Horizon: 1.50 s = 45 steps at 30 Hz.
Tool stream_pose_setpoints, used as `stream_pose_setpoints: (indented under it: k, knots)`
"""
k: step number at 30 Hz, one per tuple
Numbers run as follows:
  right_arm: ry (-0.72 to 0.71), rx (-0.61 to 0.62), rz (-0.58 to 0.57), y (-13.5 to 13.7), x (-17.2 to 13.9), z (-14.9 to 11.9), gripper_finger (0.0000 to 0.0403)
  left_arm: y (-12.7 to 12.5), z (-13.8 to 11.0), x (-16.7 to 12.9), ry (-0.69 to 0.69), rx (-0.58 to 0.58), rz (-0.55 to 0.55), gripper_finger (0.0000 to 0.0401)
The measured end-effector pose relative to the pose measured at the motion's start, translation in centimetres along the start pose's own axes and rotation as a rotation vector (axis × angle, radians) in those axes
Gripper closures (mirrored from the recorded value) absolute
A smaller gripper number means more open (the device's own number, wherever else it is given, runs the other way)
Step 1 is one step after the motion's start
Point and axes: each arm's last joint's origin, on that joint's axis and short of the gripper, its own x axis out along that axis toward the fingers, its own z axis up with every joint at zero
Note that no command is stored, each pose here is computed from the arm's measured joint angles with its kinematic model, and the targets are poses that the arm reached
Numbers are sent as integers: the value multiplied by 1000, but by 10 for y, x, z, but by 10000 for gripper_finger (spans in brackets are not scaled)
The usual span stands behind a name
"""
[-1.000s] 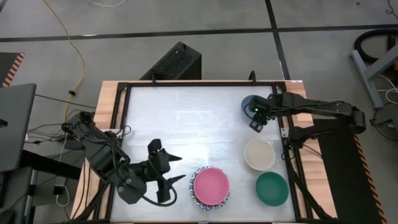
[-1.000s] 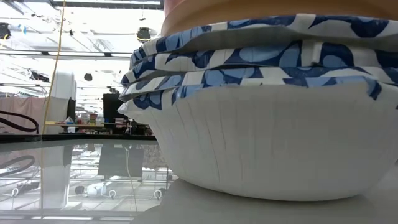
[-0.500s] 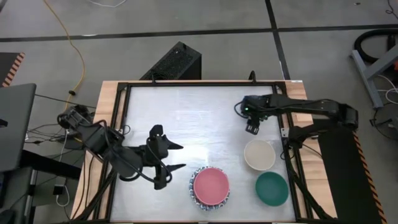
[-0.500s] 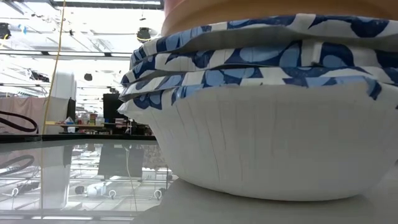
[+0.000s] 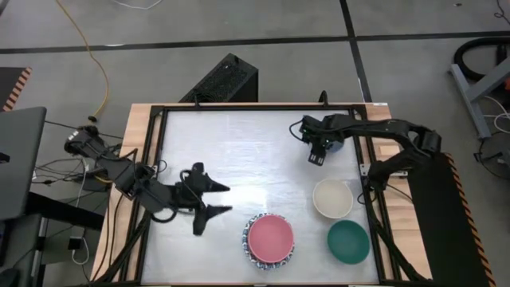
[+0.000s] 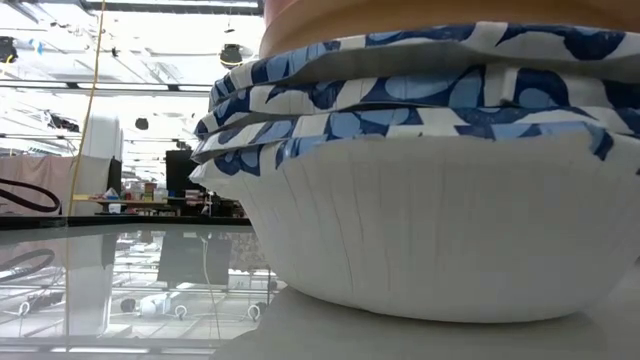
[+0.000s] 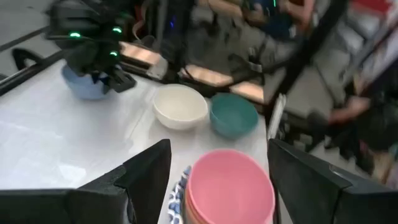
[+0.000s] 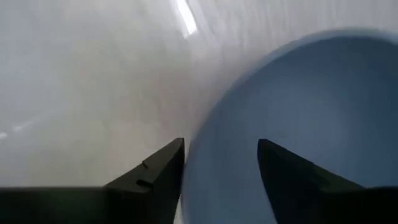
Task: Nest bowls inside each other by size order
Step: Stack the blue bowl on top of the pink bowl
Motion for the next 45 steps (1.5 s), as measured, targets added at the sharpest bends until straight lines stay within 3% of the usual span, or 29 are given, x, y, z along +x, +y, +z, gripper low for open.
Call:
stream_pose_setpoints:
  k: [3, 10, 16, 25, 35, 39, 42, 45]
  knots:
    - [30, 27, -1, -3, 5, 0, 221, 16, -10, -8, -76, -106, 20, 146]
    - [69, 65, 1, -3, 12, 1, 384, 38, -32, -17, -136, -194, 52, 146]
    - [29, 47, 35, 7, 0, -1, 390, 42, -38, -18, -123, -181, 86, 146]
    - [-224, -65, 109, 31, -75, -1, 395, 45, -42, -18, -104, -142, 134, 146]
    - [-555, -393, 319, 88, -165, -14, 395, 47, -43, -18, -106, -114, 182, 146]
    - [-652, -645, 371, 121, -194, -22, 395, 48, -45, -18, -98, -120, 190, 146]
    - [-712, -870, 359, 150, -210, -30, 396, 48, -45, -18, -97, -127, 193, 146]
    - [-762, -1007, 279, 177, -222, -37, 396, 48, -45, -18, -97, -129, 193, 146]
